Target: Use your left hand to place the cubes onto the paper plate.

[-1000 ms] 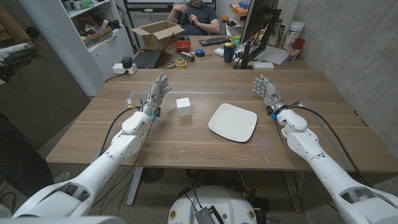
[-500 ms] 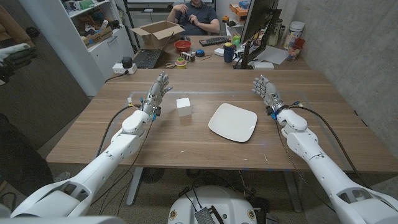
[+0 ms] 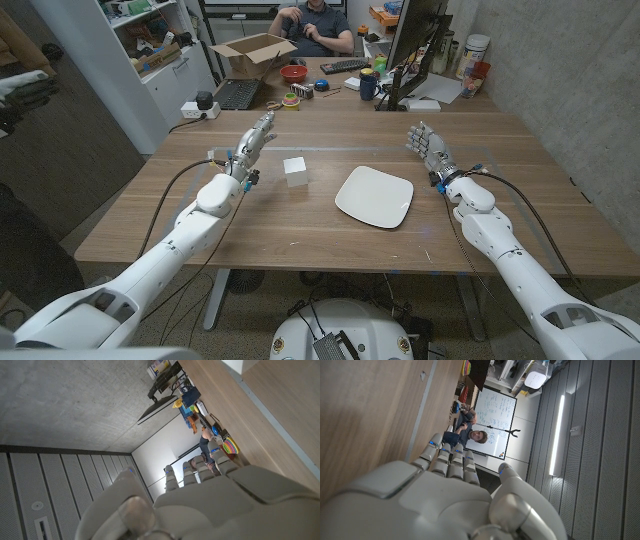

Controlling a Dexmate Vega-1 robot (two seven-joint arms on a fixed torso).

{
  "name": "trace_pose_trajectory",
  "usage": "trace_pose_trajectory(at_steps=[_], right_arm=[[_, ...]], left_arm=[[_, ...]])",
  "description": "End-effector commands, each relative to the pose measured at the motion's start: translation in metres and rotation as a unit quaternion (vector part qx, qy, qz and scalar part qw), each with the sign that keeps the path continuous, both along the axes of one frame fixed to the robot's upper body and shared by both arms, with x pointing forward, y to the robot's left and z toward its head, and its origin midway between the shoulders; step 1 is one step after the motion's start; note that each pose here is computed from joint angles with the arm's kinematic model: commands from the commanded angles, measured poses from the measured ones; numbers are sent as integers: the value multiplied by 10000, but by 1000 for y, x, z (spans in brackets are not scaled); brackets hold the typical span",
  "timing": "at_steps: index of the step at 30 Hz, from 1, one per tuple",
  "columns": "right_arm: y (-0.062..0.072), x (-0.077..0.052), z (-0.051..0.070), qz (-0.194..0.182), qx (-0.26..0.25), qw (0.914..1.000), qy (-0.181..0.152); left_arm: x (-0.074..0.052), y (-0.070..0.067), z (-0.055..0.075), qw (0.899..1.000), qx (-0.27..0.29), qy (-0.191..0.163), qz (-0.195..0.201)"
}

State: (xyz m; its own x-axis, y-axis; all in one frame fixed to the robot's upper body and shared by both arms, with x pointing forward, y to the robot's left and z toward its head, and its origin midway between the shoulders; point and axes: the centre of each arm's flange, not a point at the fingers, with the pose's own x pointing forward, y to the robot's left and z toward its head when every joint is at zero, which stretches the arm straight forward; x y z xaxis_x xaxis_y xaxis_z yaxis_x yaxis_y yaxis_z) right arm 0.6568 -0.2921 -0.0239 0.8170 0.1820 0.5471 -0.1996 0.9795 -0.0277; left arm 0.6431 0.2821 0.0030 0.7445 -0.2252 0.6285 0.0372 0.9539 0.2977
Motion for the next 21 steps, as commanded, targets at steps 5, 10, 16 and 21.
trace_pose_trajectory(at_steps=[5, 10, 16, 21], right_arm=[[0, 0, -1, 29, 16, 10000, -7], [-1, -1, -1, -8, 38, 10000, -22], [-3, -2, -3, -10, 42, 10000, -17], [-3, -3, -3, -18, 60, 10000, -32]], left_arm=[[-12, -9, 20, 9851, 1451, -521, 760], [-14, -14, 25, 9793, 1701, -700, 851], [-20, -20, 33, 9730, 1925, -881, 915], [-29, -25, 40, 9570, 2366, -1155, 1213]])
